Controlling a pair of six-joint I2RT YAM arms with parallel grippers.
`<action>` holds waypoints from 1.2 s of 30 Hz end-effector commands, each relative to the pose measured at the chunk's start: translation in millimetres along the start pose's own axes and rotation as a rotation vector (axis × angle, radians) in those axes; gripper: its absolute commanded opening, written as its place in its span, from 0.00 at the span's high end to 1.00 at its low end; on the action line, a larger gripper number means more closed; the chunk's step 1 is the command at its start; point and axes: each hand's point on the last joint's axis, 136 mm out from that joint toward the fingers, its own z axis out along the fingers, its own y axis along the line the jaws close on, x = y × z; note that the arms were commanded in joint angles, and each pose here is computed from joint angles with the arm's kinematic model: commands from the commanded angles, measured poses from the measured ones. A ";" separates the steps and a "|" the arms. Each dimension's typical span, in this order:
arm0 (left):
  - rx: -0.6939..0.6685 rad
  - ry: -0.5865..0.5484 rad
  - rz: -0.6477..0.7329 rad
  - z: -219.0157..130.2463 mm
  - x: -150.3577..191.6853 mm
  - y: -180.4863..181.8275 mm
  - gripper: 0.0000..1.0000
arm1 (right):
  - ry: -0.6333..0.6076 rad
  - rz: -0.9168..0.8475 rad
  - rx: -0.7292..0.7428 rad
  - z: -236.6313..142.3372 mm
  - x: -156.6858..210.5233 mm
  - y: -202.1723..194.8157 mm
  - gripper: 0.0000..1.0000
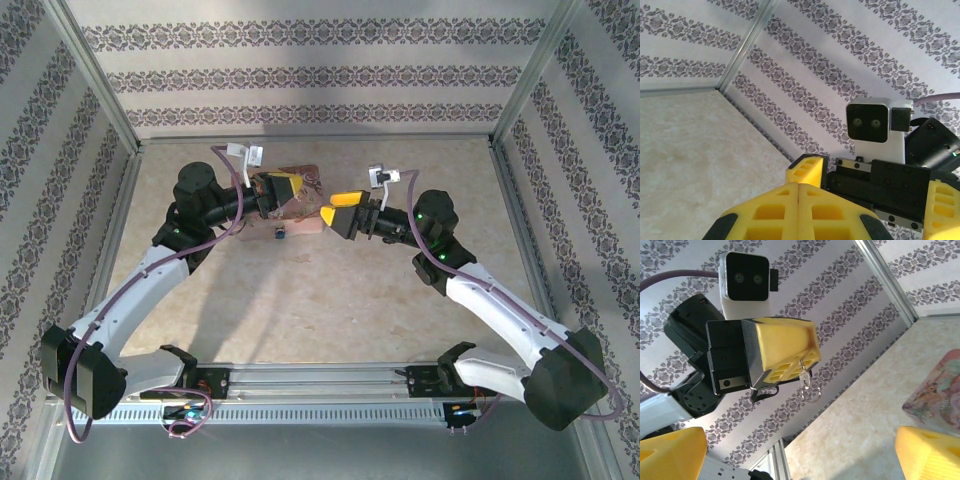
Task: Unlock a padlock with a key
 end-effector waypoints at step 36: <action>0.065 -0.009 0.032 -0.6 -1.9 -10.7 1.00 | 0.048 0.025 -0.153 49.9 -5.9 21.5 0.55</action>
